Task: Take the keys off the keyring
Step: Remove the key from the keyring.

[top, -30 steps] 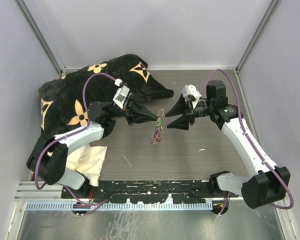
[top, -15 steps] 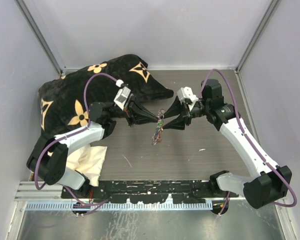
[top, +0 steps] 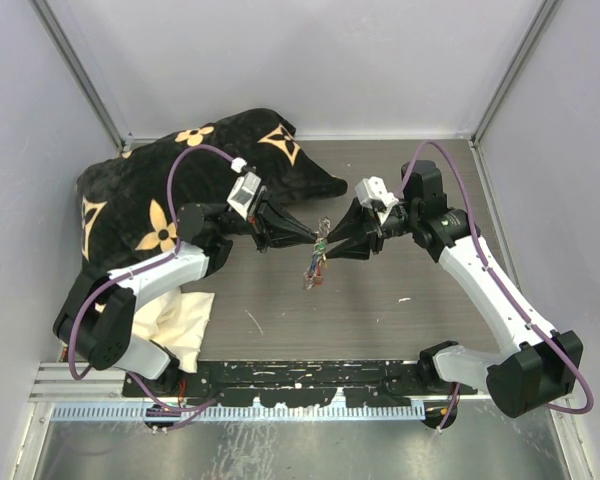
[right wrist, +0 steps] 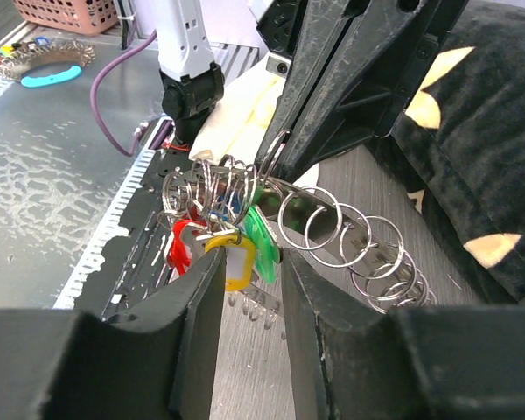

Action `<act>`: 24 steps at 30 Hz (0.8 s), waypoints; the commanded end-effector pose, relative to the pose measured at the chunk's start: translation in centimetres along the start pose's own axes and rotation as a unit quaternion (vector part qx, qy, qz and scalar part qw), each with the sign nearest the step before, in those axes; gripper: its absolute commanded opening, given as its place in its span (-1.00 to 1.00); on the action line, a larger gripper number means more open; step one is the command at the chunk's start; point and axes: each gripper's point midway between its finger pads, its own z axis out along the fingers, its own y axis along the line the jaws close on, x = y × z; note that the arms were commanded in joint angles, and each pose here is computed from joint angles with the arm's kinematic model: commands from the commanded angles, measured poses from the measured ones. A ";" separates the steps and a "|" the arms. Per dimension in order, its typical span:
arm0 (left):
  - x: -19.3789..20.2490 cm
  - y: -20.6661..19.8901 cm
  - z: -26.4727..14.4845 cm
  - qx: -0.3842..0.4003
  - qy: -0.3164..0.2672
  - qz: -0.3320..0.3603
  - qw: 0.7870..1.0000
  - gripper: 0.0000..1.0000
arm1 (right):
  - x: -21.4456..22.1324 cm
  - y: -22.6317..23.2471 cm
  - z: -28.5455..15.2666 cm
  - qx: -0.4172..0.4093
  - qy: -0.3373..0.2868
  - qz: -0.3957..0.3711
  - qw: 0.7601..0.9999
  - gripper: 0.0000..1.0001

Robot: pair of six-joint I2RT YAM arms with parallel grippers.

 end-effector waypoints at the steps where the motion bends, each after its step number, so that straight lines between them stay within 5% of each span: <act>1: -3.0 -1.0 0.7 0.013 -0.026 0.059 0.998 -1.00 | -1.3 1.5 0.0 -0.024 -0.015 -0.030 0.999 -0.27; 24: -2.5 -1.4 0.5 0.015 -0.018 0.051 0.998 -1.00 | -1.5 1.2 -0.5 -0.008 -0.009 -0.030 0.999 -0.70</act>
